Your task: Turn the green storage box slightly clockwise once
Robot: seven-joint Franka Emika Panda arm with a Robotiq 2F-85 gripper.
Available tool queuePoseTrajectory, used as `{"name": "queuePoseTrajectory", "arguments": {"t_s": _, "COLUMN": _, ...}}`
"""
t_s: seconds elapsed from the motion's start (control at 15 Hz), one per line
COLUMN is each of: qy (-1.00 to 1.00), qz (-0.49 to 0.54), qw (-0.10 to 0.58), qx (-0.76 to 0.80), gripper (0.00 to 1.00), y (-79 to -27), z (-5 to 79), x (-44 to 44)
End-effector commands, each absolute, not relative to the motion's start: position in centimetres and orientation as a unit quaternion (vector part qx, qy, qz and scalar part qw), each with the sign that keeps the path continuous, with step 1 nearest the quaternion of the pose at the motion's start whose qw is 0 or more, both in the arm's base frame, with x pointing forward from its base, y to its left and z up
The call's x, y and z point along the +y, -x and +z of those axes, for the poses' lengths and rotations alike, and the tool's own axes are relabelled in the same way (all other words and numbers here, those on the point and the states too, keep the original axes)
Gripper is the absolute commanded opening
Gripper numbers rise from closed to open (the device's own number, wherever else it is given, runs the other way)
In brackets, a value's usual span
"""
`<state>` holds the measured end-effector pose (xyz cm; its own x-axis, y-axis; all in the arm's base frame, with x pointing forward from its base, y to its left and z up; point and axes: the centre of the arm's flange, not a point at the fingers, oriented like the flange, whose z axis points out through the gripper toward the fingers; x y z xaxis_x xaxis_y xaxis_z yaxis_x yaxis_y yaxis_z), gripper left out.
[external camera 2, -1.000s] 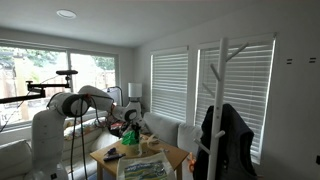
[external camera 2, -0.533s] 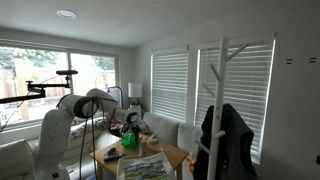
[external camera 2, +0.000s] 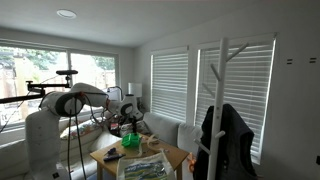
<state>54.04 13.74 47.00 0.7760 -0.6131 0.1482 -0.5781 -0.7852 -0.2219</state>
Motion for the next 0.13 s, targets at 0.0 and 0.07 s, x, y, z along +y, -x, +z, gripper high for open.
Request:
{"name": "queuePoseTrajectory", "arguments": {"t_s": 0.0, "qy": 0.942, "qz": -0.115, "qw": 0.101, "qx": 0.298, "gripper": 0.68, "y": -52.9, "z": 49.0, "x": 13.6}}
{"name": "queuePoseTrajectory", "arguments": {"t_s": 0.07, "qy": 0.944, "qz": -0.124, "qw": 0.114, "qx": 0.283, "gripper": 0.74, "y": -51.8, "z": 50.7, "x": 13.3}}
